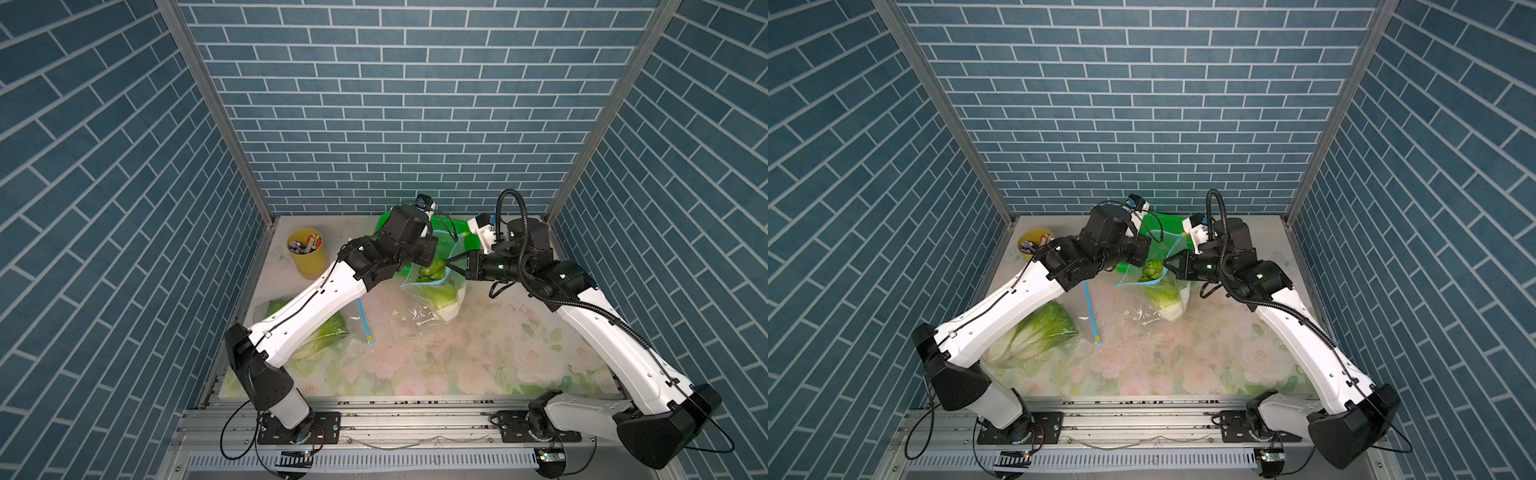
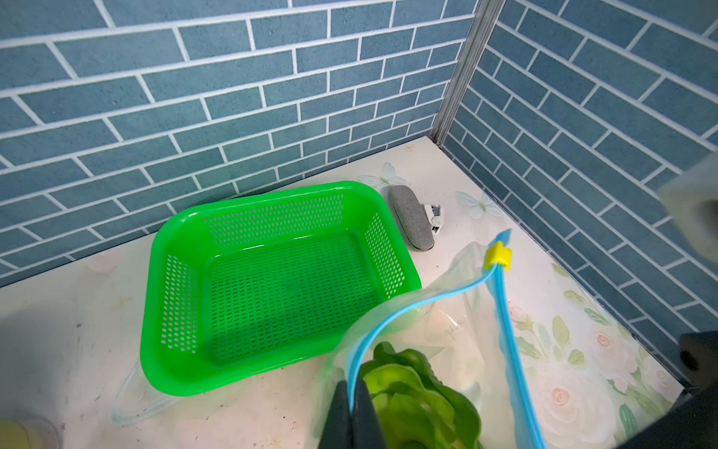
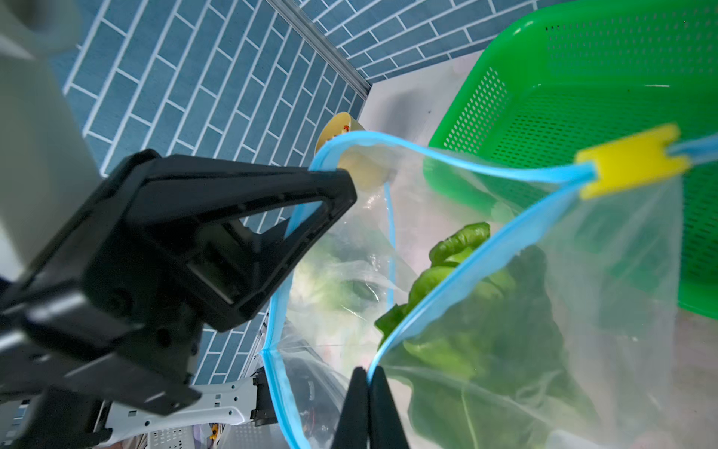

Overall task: Put the chinese cabbages into a zipper bag and zip it
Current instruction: Adjust the zipper food storage bag at the center of the board.

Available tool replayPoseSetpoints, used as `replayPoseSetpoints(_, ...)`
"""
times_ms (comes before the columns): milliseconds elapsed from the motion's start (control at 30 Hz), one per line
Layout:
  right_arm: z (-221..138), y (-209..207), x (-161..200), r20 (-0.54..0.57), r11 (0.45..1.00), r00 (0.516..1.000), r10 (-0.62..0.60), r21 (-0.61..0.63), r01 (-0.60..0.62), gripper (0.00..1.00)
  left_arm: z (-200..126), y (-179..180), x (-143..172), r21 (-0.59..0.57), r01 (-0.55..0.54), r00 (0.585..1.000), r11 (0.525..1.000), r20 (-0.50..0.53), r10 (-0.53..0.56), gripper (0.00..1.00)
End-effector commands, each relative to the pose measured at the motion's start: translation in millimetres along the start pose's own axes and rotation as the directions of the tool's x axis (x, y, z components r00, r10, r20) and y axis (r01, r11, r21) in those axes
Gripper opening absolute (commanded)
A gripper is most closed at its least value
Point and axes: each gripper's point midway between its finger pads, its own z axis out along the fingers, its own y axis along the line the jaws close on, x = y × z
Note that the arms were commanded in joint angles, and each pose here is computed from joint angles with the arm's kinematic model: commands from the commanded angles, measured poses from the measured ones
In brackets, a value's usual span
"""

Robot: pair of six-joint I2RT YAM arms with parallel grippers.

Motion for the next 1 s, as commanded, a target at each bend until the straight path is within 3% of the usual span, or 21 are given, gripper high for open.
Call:
replayPoseSetpoints(0, -1.7, 32.3, -26.6, 0.103, 0.997, 0.995, -0.014, -0.072, 0.022, 0.00, -13.2, 9.7, -9.0, 0.023, -0.050, 0.999, 0.999, -0.002, 0.050, 0.00)
replayPoseSetpoints(167, 21.3, 42.6, -22.8, 0.127, 0.995, 0.989, -0.075, -0.055, 0.083, 0.00, -6.2, 24.4, -6.4, 0.055, -0.069, 0.997, 0.996, -0.030, 0.071, 0.00)
replayPoseSetpoints(400, 41.7, 36.0, -20.7, 0.094, 0.994, 0.991, -0.097, -0.047, 0.101, 0.01, -2.0, 13.0, 6.9, 0.139, -0.148, 0.988, 0.979, -0.024, 0.153, 0.00)
replayPoseSetpoints(733, -0.9, 43.4, -24.2, 0.132, 0.954, 0.945, -0.301, 0.046, 0.297, 0.39, 2.3, 20.4, 15.2, 0.125, -0.160, 0.984, 0.979, -0.053, 0.168, 0.00)
replayPoseSetpoints(967, -38.1, 14.5, -39.0, 0.160, 0.908, 0.916, -0.368, 0.274, 0.317, 0.43, 2.7, 20.6, 18.6, 0.136, -0.164, 0.983, 0.977, -0.056, 0.173, 0.00)
